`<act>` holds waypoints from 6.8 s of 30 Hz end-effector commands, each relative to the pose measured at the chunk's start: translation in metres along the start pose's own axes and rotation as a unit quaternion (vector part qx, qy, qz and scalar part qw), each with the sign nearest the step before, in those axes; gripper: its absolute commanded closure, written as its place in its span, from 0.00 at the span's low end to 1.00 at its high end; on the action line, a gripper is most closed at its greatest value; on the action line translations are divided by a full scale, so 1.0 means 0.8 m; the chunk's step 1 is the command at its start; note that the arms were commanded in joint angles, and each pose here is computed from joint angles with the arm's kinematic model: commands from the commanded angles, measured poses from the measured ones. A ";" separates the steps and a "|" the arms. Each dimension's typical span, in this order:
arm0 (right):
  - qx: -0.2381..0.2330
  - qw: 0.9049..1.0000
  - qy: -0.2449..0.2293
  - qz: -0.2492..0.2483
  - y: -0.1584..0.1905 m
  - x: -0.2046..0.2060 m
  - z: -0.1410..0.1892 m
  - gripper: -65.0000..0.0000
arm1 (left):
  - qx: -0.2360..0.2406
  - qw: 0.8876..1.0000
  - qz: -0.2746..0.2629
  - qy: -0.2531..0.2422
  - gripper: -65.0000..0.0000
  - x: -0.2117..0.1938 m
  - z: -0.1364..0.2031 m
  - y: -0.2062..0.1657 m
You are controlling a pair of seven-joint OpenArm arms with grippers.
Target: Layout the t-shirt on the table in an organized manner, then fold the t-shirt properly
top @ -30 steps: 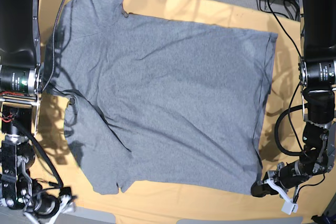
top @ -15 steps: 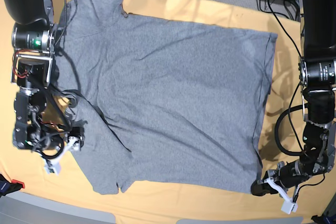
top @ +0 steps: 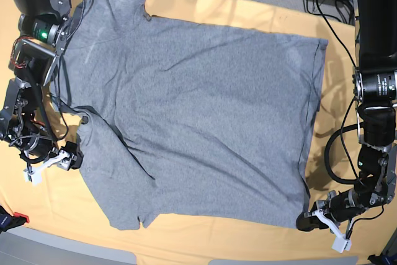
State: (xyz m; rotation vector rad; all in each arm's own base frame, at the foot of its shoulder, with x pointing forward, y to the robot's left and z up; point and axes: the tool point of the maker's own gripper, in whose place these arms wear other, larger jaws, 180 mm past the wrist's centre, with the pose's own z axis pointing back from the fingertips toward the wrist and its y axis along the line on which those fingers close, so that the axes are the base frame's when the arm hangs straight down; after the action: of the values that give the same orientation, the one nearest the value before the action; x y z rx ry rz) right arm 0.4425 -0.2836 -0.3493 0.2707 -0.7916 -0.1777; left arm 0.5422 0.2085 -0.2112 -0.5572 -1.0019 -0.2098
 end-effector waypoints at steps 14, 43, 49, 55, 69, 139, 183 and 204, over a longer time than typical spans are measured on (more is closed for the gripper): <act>0.041 0.998 -0.040 -0.040 0.021 0.019 -0.011 0.31 | -0.008 0.999 -0.013 -0.030 1.00 0.039 0.010 -0.008; 0.062 0.991 -0.105 0.060 0.049 0.092 0.002 1.00 | -0.010 0.999 -0.011 -0.032 1.00 0.040 0.010 -0.009; -0.008 0.986 -0.106 0.129 0.030 0.137 0.015 1.00 | -0.010 0.999 -0.011 -0.032 1.00 0.041 0.010 -0.009; -0.075 0.966 -0.079 0.236 0.022 0.136 0.006 1.00 | -0.010 0.999 -0.011 -0.033 1.00 0.041 0.010 -0.009; -0.188 0.918 -0.066 0.343 -0.002 0.172 0.020 1.00 | -0.005 0.999 -0.017 -0.051 1.00 0.054 0.014 -0.006; 0.249 0.921 -0.024 0.298 0.172 0.055 0.144 1.00 | -0.132 0.987 -0.055 0.067 1.00 -0.014 0.117 -0.054; 0.001 0.998 0.041 0.042 -0.004 -0.219 0.232 0.36 | -0.007 0.996 0.060 0.061 0.64 -0.268 0.303 -0.035; 0.135 0.988 0.049 -0.052 0.017 -0.264 0.212 0.85 | 0.021 0.995 0.066 0.073 0.56 -0.292 0.297 -0.027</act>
State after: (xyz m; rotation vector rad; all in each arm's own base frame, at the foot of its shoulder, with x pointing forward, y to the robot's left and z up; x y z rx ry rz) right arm 0.1722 -0.2412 -0.3814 0.5857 -0.6836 -0.1722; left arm 0.2262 0.2930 -0.3162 -0.5701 -0.7791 -0.0868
